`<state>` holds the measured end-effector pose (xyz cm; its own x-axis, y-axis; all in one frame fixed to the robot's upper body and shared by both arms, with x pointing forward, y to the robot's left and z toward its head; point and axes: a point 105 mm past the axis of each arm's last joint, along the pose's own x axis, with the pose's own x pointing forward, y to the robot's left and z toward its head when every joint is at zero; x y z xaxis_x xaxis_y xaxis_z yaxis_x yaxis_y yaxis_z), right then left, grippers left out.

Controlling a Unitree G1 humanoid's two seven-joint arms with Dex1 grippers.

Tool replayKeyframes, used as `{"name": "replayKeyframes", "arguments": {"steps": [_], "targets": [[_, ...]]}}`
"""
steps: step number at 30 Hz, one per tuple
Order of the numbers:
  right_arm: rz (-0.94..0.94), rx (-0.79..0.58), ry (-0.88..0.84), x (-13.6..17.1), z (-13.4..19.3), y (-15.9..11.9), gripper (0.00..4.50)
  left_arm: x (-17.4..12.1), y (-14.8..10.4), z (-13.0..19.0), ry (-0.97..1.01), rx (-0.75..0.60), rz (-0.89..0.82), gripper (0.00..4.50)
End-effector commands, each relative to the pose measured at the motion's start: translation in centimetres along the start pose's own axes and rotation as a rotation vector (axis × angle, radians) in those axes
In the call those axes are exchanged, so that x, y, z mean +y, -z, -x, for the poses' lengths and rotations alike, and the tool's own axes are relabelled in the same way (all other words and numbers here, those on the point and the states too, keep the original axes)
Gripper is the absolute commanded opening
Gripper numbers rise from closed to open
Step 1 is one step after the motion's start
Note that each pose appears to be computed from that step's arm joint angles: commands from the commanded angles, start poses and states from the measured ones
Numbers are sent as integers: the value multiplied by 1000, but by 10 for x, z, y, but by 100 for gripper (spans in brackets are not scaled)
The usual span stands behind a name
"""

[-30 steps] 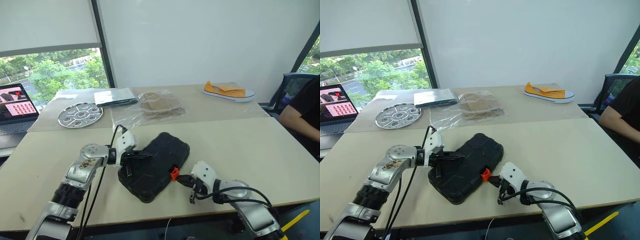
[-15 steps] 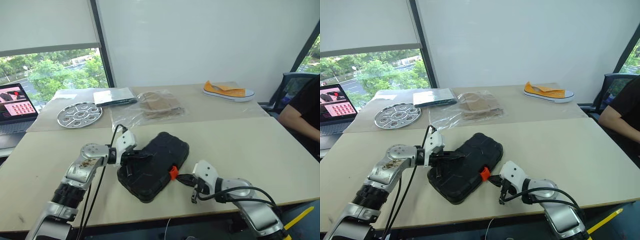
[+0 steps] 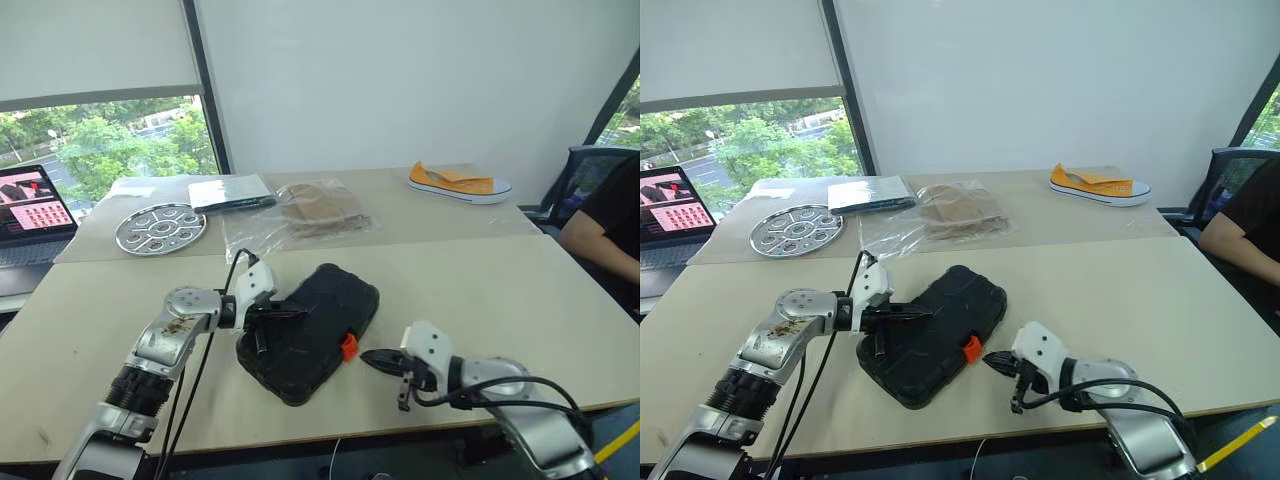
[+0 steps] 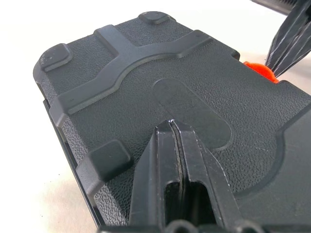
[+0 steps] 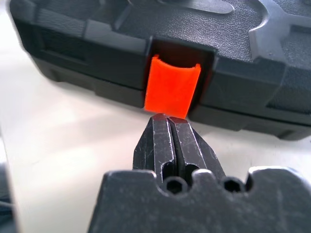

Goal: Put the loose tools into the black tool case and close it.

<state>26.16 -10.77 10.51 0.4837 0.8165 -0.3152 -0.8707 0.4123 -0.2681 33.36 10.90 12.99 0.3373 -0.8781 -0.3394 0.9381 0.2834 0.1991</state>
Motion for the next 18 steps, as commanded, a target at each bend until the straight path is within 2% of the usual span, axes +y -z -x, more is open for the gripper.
{"name": "replayKeyframes", "arguments": {"steps": [1, 12, 18], "targets": [[34, -53, 2, -1, 4, -18, 0, -12, 35, -4, 36, 116, 89, 4], [34, -39, -32, -2, -20, -8, 0, -9, 35, -2, 26, 121, 87, 4], [52, -61, -39, -6, -29, -14, 0, -9, 34, -1, 18, 119, 88, 4]]}}
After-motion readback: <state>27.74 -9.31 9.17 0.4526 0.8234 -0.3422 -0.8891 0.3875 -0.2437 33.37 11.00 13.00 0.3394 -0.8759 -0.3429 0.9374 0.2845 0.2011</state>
